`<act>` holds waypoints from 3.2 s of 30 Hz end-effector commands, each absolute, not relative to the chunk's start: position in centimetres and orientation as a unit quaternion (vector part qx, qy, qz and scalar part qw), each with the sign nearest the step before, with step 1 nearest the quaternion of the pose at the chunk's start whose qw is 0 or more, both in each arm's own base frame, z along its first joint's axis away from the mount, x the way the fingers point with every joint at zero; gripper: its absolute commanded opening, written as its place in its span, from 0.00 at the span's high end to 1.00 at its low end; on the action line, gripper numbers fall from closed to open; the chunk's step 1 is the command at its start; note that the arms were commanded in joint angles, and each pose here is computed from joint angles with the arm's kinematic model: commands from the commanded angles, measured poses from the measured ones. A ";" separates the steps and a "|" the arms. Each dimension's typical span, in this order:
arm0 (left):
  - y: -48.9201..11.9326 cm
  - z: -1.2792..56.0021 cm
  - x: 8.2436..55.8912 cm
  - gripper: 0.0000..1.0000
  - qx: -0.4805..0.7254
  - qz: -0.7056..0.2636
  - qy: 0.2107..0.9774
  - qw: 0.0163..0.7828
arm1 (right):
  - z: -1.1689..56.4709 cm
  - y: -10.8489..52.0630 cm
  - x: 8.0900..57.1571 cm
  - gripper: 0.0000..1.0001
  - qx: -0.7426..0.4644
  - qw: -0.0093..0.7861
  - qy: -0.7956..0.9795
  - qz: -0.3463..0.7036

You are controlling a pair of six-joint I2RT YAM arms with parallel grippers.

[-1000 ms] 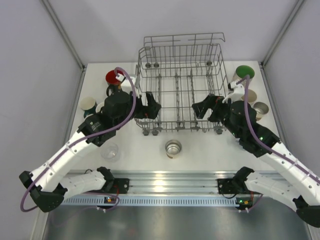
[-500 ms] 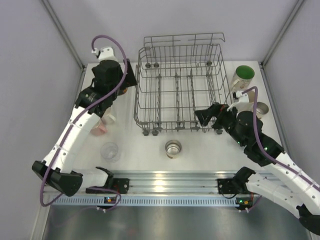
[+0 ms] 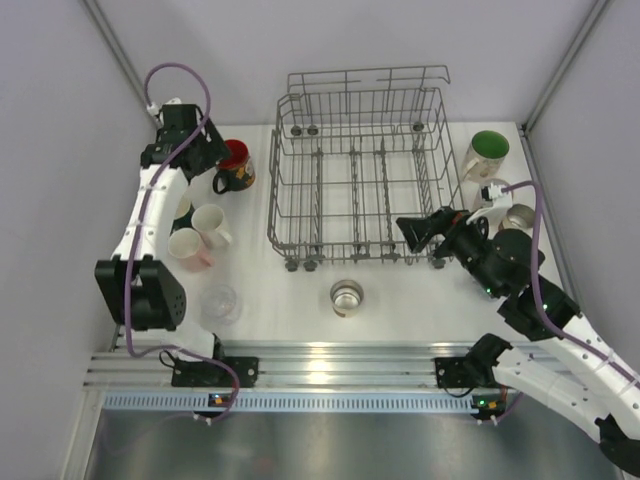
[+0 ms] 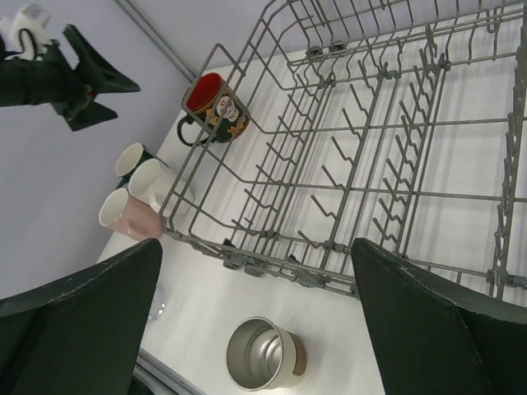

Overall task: Load the cups into the dish rack
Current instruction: Grab a cup with the left arm

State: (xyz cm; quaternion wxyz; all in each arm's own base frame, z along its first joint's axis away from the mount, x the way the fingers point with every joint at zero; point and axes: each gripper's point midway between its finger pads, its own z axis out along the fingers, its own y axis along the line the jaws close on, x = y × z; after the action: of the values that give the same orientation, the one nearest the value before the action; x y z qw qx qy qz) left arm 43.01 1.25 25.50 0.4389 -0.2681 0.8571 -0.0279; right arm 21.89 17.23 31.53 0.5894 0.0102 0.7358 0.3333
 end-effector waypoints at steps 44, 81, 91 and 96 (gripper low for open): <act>-2.9 11.4 55.5 0.56 0.032 0.004 0.941 0.338 | 31.9 16.5 22.1 0.01 0.004 0.620 0.717 0.319; -2.4 36.3 55.0 1.00 -0.073 -0.029 0.817 0.572 | 34.1 21.0 21.4 0.01 -0.108 0.599 0.704 0.367; -5.8 47.7 48.7 1.00 -0.079 -0.170 0.720 0.668 | 35.5 23.5 21.4 0.01 -0.128 0.577 0.695 0.409; -9.4 51.5 43.7 1.00 -0.042 -0.297 0.656 0.692 | 36.5 24.8 21.4 0.01 -0.136 0.569 0.683 0.436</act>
State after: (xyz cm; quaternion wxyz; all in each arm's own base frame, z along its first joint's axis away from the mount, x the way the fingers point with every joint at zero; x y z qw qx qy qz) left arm 46.92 -6.30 41.02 0.5892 -0.0931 0.7823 -0.1794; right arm 21.97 23.61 31.51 0.5418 -0.1283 0.7362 0.3847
